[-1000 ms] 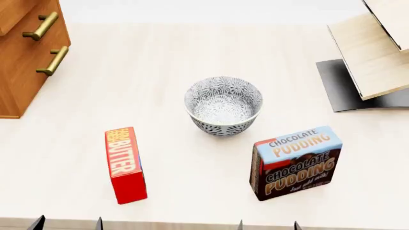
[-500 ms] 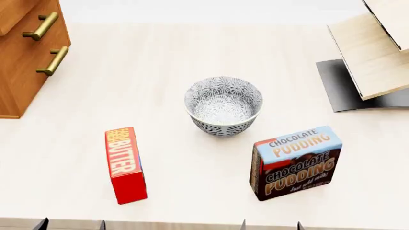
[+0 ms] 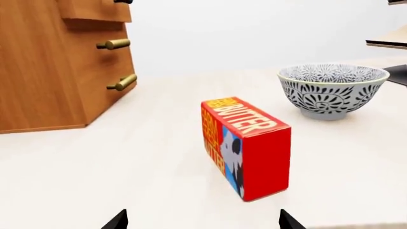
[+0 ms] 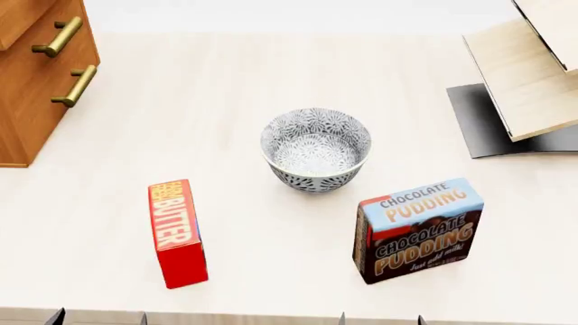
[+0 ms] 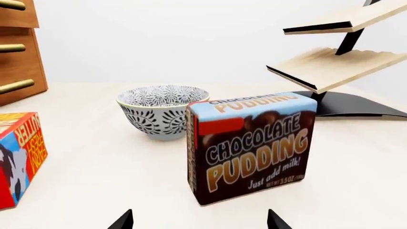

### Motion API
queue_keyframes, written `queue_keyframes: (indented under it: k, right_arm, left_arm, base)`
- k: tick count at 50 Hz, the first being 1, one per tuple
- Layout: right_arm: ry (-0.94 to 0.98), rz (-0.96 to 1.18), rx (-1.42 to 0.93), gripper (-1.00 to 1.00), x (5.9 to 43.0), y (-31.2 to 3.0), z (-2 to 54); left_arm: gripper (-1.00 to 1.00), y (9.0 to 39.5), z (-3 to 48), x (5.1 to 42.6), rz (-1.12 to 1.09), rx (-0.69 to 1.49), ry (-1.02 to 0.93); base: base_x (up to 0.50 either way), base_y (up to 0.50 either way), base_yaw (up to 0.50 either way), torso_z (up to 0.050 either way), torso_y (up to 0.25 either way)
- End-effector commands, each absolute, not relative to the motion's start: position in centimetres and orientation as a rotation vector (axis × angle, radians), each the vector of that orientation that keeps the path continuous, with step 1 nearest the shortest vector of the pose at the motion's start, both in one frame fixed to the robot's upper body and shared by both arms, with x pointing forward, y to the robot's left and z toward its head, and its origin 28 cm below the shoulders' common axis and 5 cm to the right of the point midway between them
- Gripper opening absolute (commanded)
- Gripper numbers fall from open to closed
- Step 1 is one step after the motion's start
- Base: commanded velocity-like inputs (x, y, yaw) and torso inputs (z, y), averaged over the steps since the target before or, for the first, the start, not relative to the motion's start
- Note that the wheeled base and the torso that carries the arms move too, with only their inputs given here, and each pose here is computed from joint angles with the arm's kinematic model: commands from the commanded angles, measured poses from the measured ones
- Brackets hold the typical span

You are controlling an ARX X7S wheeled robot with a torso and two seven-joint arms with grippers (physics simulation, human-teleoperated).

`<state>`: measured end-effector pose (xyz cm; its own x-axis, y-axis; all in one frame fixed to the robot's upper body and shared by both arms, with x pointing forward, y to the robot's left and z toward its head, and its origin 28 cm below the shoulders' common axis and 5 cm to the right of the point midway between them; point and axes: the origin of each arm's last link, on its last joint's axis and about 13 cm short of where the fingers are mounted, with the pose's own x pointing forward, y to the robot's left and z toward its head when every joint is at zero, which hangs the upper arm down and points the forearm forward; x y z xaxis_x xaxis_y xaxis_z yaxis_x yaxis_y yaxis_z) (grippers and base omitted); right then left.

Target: Close the top drawer of the cabinet and put the bowl on top of it.

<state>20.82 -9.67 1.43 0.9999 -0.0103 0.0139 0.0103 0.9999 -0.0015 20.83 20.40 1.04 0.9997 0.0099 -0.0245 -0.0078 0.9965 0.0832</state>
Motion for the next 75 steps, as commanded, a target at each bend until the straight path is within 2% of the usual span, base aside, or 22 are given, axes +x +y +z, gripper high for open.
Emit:
queue_keyframes:
  k: [1, 19, 64, 67, 68, 70, 75]
  right_arm:
    - [-0.01, -0.003, -0.002, 1.0, 20.8, -9.6, 1.4]
    - [-0.011, -0.002, -0.004, 1.0, 20.8, -9.6, 1.4]
    - [-0.004, 0.002, -0.001, 1.0, 20.8, -9.6, 1.4]
    - [0.031, -0.016, 0.031, 1.0, 20.8, -9.9, 1.3]
    - [0.045, -0.018, 0.071, 1.0, 20.9, -10.0, 2.1]
    - [0.057, -0.017, 0.107, 1.0, 20.9, -10.2, 3.5]
    - [0.106, 0.083, 0.112, 1.0, 20.6, -10.9, 8.6]
  left_arm:
    - [1.0, 20.4, 1.1, 20.9, 0.01, 0.099, 0.021]
    - [1.0, 20.4, 1.0, 21.0, 0.013, 0.107, 0.043]
    - [1.0, 20.6, 1.0, 21.1, 0.044, 0.13, 0.037]
    - [1.0, 20.6, 1.3, 21.1, 0.031, 0.116, 0.085]
    - [1.0, 20.7, 1.5, 21.4, 0.065, 0.154, 0.093]
    - [1.0, 21.0, 2.4, 22.0, 0.065, 0.09, 0.168]
    - [1.0, 22.4, 7.6, 21.7, 0.049, 0.036, 0.144]
  base:
    - [0.0, 0.0, 0.0, 0.0, 0.0]
    - [0.0, 0.0, 0.0, 0.001, 0.0]
    - [0.0, 0.0, 0.0, 0.05, 0.0]
    - [0.0, 0.0, 0.0, 0.0, 0.0]
    - [0.0, 0.0, 0.0, 0.0, 0.0]
    - [0.0, 0.0, 0.0, 0.0, 0.0]
    - [0.0, 0.0, 0.0, 0.0, 0.0]
